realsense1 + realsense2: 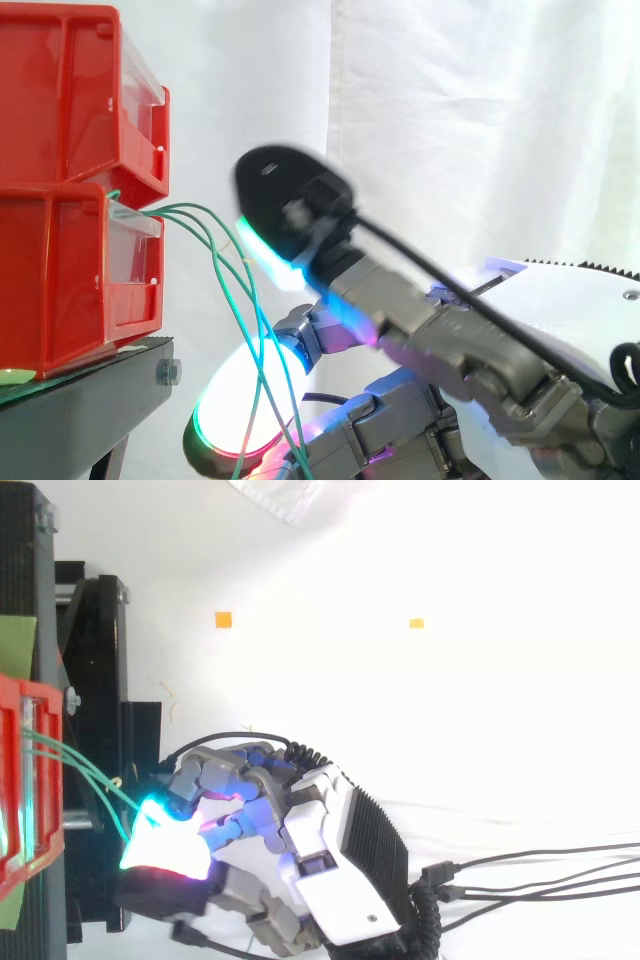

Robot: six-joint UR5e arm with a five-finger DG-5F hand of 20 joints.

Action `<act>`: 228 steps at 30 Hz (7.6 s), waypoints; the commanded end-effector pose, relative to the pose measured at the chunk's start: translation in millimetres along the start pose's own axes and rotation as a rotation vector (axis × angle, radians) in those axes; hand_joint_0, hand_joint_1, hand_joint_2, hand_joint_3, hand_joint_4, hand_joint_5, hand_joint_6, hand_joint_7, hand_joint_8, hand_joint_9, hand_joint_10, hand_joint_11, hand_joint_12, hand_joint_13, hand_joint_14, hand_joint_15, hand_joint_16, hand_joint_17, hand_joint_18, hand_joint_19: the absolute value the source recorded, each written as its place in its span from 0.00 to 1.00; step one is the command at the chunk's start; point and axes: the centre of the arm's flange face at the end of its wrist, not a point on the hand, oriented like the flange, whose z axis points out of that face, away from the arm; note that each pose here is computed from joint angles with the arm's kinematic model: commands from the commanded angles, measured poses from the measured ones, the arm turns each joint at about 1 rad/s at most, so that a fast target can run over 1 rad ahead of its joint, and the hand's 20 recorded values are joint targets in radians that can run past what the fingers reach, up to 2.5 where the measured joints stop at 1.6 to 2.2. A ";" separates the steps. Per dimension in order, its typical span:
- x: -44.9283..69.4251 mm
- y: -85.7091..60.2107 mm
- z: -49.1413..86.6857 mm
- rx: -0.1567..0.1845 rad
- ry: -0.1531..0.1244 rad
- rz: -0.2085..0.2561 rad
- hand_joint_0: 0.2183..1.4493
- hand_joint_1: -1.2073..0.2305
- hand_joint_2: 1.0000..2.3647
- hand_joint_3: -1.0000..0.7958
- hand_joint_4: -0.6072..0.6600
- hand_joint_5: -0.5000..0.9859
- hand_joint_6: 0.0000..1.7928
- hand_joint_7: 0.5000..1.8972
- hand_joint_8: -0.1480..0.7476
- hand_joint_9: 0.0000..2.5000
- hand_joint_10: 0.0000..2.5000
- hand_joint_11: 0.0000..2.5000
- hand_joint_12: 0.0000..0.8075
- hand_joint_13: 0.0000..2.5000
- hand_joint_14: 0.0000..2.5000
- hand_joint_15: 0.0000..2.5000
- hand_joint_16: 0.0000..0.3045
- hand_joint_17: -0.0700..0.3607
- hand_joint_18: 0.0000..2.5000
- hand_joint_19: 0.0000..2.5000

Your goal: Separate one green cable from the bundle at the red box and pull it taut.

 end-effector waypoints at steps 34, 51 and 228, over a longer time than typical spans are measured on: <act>-1.2 -1.1 -5.5 0.006 -0.002 0.024 0.12 0.55 0.00 0.28 0.55 0.32 0.50 0.69 0.57 0.60 0.01 0.40 0.56 0.40 0.01 0.29 0.23 0.54 0.29 0.24; -1.6 -2.7 -6.0 0.006 -0.003 0.025 0.31 0.54 0.01 0.48 0.45 0.35 0.48 0.65 0.50 0.77 0.01 0.44 0.52 0.51 0.01 0.32 0.21 0.50 0.35 0.25; -16.8 1.7 -18.6 0.061 0.005 0.093 0.42 0.33 0.01 0.38 0.58 0.21 0.55 0.51 0.55 0.42 0.00 0.56 0.40 0.32 0.01 0.29 0.15 0.41 0.22 0.18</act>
